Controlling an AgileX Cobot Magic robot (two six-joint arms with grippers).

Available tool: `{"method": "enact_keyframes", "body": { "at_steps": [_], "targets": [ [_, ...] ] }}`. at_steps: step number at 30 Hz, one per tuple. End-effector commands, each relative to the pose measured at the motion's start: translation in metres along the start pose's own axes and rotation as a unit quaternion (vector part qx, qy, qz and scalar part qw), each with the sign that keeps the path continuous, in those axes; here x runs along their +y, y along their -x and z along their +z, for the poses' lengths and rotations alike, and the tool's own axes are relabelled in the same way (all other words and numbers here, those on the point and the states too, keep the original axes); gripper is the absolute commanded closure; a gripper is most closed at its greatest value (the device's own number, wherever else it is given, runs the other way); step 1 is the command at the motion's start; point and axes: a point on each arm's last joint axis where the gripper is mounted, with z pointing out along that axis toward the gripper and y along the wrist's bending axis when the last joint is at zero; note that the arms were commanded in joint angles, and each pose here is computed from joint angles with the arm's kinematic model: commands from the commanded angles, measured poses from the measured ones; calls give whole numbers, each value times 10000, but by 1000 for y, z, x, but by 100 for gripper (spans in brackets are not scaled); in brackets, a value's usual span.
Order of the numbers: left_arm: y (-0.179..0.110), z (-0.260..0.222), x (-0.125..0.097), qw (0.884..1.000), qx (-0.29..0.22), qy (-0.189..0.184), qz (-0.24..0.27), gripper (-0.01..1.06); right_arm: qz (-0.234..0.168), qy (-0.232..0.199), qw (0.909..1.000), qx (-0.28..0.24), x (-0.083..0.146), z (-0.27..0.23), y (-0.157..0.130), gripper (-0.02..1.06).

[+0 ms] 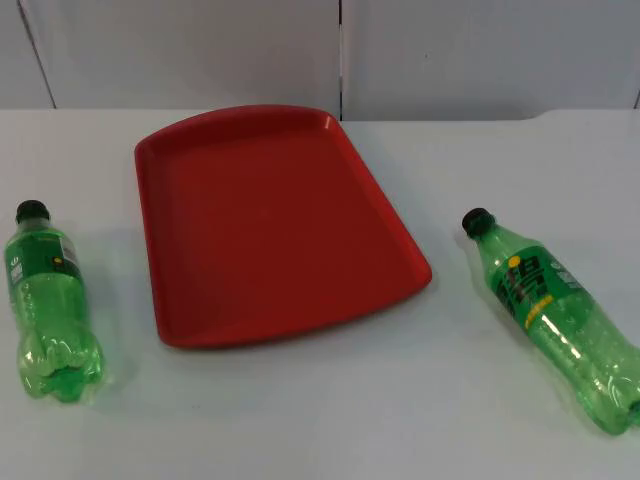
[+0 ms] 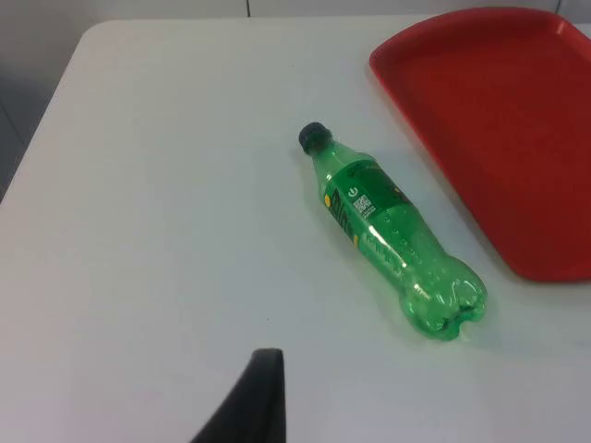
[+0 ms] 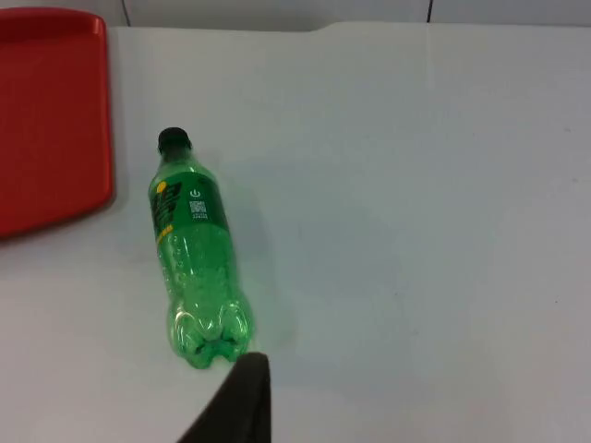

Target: Place the bottle upright on the tray.

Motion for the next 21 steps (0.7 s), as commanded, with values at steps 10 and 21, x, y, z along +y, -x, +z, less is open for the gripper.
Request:
{"method": "enact_keyframes", "body": {
  "at_steps": [10,21],
  "targets": [
    [-1,0,0,10000,-16,-9,-2,0,-11,-42,10000,-52,0,-1,1,-1],
    [-1,0,0,10000,-16,-9,-2,0,-11,-42,10000,-52,0,-1,1,-1]
  ]
}}
